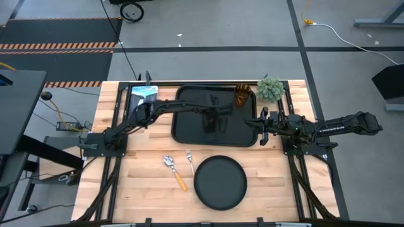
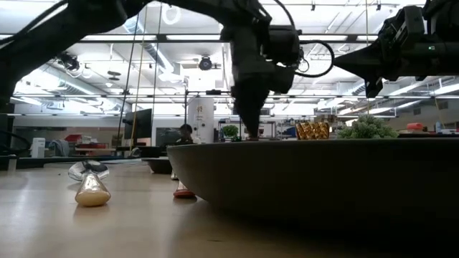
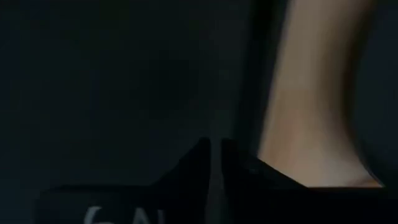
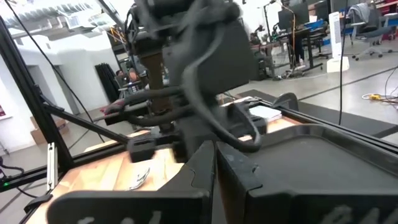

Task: Pick and place plate/cup/fork/spoon on tray
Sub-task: Put the black plate on the black tray to the bottom left of the brown cup

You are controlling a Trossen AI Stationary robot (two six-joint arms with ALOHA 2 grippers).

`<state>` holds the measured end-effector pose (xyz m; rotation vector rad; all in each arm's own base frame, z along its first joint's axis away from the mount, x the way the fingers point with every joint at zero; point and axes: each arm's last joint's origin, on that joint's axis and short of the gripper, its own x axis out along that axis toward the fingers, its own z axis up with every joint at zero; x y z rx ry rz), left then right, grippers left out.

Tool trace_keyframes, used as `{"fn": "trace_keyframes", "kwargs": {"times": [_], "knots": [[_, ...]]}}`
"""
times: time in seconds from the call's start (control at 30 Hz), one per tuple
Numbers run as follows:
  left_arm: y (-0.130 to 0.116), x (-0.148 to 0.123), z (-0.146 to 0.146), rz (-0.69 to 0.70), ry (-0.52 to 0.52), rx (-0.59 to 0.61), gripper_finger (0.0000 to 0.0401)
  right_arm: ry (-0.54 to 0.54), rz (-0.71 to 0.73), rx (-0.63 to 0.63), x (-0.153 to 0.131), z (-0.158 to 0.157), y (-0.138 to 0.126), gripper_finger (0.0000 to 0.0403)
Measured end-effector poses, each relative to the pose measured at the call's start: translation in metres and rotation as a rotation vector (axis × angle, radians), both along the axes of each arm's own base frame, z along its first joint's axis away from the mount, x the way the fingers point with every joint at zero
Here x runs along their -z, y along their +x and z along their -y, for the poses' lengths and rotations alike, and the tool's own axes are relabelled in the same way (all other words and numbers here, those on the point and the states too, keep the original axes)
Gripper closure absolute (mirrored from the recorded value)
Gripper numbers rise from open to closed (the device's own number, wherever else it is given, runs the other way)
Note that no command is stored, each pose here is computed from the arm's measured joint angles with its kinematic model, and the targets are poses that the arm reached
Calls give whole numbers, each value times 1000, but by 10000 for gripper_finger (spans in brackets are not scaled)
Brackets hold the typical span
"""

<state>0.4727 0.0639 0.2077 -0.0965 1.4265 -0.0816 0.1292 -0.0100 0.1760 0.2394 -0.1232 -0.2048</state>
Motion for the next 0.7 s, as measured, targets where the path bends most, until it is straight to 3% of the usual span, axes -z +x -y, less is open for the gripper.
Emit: {"fn": "trace_keyframes", "kwargs": {"times": [0.33,0.57,0.7], "knots": [[-7,-8,74,-70,27,186,391,0,2,0,0,0,0,380],[-10,-9,109,-77,80,249,396,0,2,1,0,0,0,380],[-14,6,125,-72,92,268,396,0,2,0,0,0,0,380]]}}
